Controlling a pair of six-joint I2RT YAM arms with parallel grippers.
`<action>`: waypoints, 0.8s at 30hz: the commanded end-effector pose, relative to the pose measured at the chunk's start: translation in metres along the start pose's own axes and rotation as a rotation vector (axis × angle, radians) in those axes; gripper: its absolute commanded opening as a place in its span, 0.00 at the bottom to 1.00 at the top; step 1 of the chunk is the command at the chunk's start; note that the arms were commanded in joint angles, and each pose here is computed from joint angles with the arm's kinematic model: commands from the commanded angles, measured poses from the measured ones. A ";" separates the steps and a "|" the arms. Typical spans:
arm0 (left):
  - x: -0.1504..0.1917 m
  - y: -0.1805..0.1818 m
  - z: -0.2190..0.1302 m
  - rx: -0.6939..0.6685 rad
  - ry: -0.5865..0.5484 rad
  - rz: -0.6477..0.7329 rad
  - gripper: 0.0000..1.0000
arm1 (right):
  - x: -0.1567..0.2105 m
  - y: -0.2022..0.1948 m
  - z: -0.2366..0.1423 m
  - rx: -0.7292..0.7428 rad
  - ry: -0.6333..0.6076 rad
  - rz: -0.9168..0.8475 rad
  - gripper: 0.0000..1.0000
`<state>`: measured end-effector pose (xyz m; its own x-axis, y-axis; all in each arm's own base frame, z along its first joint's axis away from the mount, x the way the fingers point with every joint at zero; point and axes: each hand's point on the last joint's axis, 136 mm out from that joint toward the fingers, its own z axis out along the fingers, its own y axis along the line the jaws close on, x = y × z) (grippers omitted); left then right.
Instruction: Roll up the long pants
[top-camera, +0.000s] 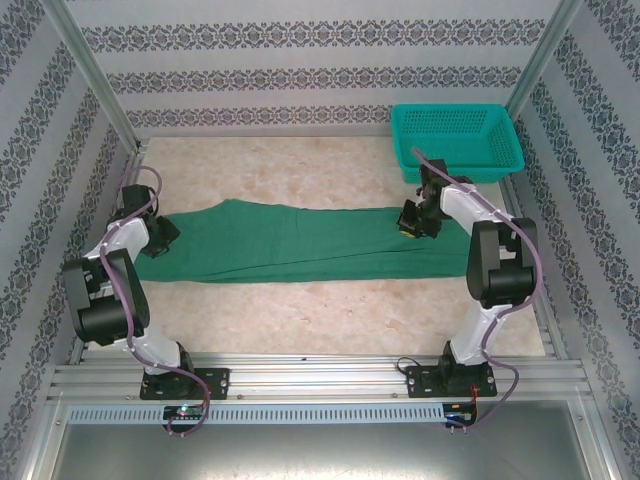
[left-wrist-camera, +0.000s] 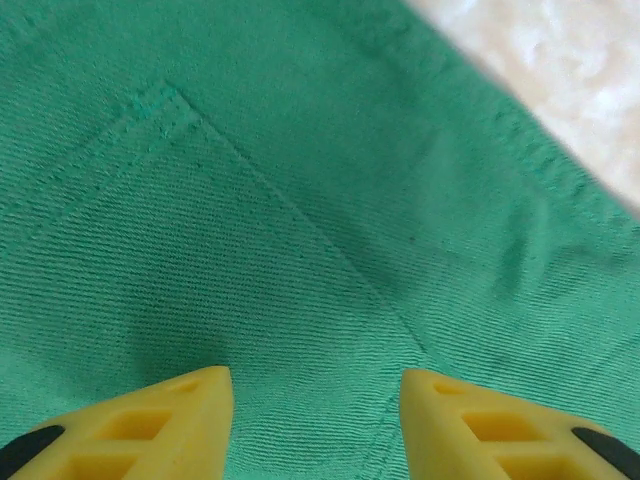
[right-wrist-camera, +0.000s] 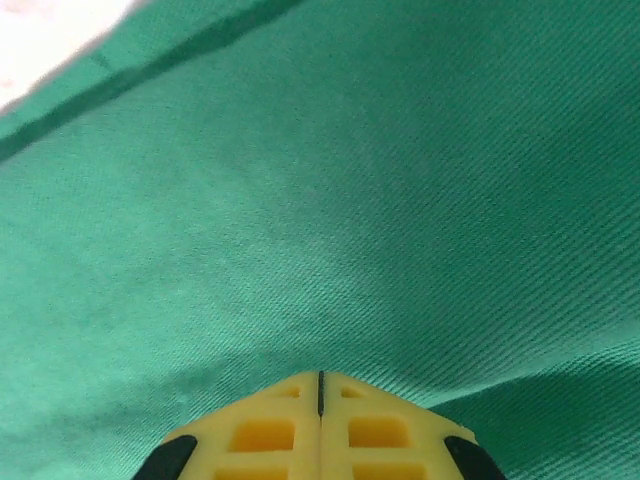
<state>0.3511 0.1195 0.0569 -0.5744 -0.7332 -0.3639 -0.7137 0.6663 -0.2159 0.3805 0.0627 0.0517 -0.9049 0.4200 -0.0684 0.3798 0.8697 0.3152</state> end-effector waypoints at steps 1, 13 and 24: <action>0.006 0.002 0.009 -0.005 0.041 0.004 0.48 | 0.005 -0.012 0.011 0.044 0.051 0.037 0.00; 0.024 0.045 0.023 -0.107 0.064 -0.096 0.48 | -0.009 -0.078 0.017 0.293 0.133 0.118 0.00; 0.037 0.048 0.043 0.002 0.136 -0.212 0.45 | -0.040 -0.137 0.004 0.340 0.112 0.247 0.00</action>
<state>0.3261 0.1389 0.0216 -0.4608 -0.8453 -0.2705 -0.7978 0.5280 -0.2912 0.3759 -0.0484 0.0169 -0.8016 0.5945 0.0639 0.5977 0.7991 0.0643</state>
